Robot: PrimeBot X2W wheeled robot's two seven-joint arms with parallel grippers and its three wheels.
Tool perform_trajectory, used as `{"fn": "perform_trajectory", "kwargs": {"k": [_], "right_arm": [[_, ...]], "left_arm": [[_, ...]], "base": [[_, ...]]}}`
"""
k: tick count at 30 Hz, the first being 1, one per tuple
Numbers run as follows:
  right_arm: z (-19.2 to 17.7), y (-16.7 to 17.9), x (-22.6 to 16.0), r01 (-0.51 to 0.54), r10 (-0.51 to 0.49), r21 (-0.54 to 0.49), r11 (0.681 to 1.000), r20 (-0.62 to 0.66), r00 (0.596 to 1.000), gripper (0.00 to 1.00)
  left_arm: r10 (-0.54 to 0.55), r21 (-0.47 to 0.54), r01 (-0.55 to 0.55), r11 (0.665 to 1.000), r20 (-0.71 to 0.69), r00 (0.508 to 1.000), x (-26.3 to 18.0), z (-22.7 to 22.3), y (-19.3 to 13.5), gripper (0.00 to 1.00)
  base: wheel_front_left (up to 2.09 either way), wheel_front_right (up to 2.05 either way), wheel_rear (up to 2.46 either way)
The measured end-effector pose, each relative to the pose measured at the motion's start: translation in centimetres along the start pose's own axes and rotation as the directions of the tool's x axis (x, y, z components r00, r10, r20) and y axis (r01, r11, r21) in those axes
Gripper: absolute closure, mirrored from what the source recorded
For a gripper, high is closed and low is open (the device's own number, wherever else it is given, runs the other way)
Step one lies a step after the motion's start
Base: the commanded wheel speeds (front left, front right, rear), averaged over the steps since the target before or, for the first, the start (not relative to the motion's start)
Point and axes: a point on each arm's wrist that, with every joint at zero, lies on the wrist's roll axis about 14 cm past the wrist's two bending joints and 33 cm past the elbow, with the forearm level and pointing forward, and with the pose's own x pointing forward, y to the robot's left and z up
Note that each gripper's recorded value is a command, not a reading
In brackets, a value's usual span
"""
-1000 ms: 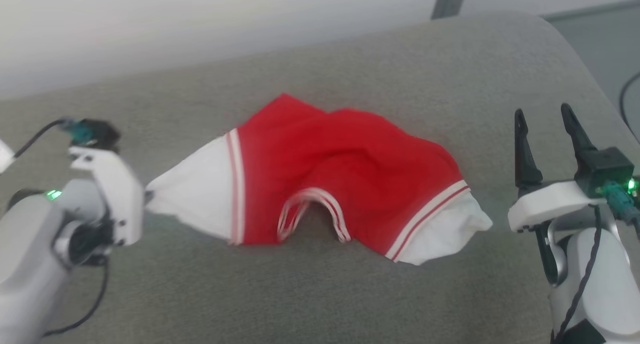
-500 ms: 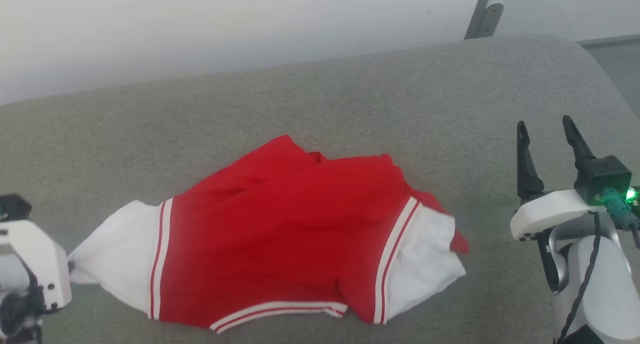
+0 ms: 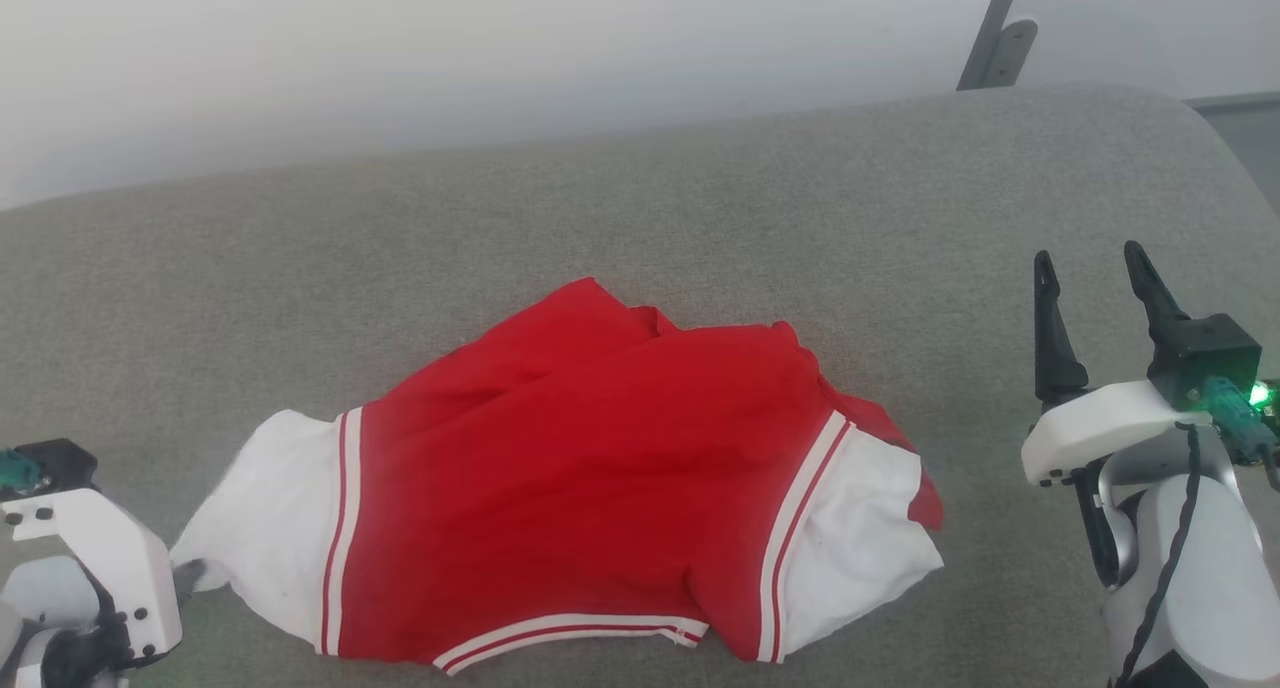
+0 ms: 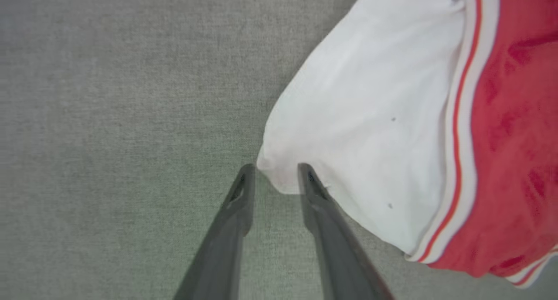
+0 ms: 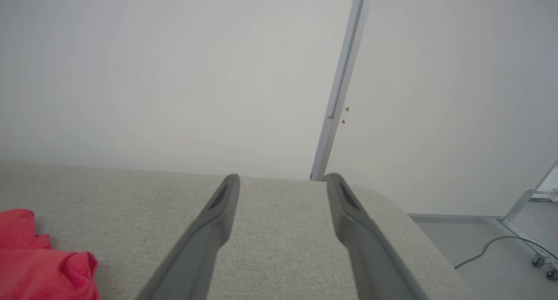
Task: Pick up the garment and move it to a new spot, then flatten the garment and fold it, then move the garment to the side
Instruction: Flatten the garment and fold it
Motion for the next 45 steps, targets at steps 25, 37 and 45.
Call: {"fn": "perform_trajectory", "kwargs": {"k": [25,37,45], "right_arm": [[-4.9,6.9,-4.6,-0.225,0.263,0.159,0.961,-0.285,0.922,0.00],[-8.4,10.1,-6.1,-0.356,0.423,0.229,0.906,-0.521,0.741,0.00],[-9.9,11.7,-5.2,-0.426,0.465,0.220,0.878,-0.608,0.643,0.00]], "left_arm": [[-0.129,0.128,0.077,0.989,0.466,0.875,-5.7,6.9,-3.6,0.00],[-0.034,0.052,-0.008,0.999,0.754,0.656,-10.4,7.4,-0.5,0.00],[0.058,-0.042,-0.041,0.998,0.805,0.590,-12.1,5.9,1.8,0.00]], "base": [[0.00,0.00,0.00],[0.00,0.00,0.00],[0.00,0.00,0.00]]}}
